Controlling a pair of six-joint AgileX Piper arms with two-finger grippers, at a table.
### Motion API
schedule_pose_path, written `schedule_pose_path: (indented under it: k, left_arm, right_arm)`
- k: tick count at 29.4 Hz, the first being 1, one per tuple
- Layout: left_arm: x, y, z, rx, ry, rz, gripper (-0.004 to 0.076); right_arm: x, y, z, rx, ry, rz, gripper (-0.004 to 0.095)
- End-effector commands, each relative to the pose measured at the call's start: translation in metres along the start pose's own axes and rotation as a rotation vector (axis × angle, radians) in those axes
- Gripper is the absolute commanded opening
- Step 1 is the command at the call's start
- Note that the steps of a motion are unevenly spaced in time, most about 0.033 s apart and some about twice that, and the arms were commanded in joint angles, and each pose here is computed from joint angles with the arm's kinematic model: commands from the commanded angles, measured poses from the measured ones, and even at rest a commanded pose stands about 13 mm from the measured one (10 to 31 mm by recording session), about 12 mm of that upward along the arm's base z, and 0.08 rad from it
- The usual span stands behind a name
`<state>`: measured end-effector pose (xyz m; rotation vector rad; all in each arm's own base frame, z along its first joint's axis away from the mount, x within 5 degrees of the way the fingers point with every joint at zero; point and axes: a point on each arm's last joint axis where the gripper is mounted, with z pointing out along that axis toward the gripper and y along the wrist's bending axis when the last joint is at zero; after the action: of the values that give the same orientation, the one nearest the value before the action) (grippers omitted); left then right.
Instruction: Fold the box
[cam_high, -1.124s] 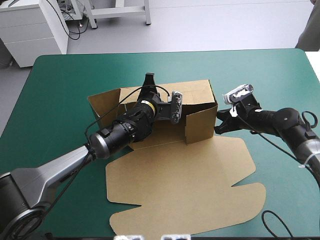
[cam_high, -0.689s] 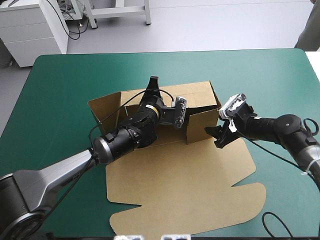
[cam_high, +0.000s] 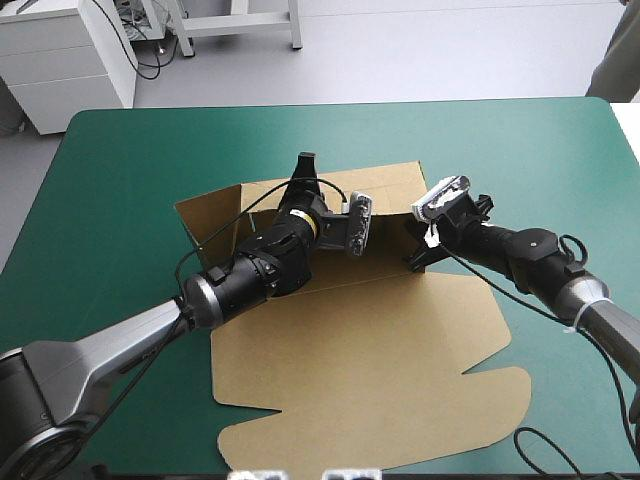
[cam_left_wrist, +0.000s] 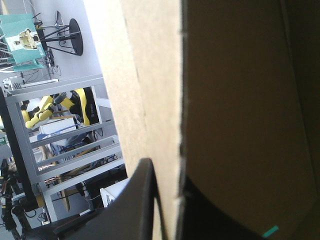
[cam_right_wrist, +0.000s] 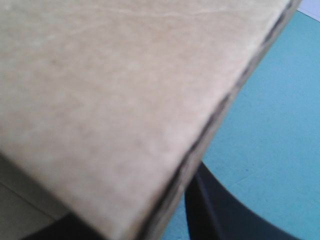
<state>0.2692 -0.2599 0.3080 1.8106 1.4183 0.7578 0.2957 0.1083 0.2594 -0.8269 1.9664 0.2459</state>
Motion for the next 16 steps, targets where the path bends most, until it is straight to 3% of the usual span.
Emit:
schedule_pose_path:
  k: [1, 2, 6, 16]
  left_arm:
    - [-0.017, -0.014, -0.008, 0.106, -0.123, -0.134, -0.0008]
    - [-0.016, -0.015, -0.008, 0.11, -0.115, -0.131, -0.0007]
    - [-0.014, -0.016, -0.009, 0.127, -0.092, -0.136, 0.0045]
    - [-0.019, -0.01, -0.045, 0.126, -0.171, -0.193, 0.054]
  right_arm:
    - [-0.023, 0.011, -0.01, -0.112, -0.09, 0.008, 0.0021]
    - [-0.023, 0.011, -0.01, -0.113, -0.09, 0.02, -0.0018]
    - [-0.023, 0.011, -0.01, -0.107, -0.087, 0.05, -0.0018]
    - [-0.022, 0.005, -0.01, -0.045, -0.081, 0.11, -0.0018]
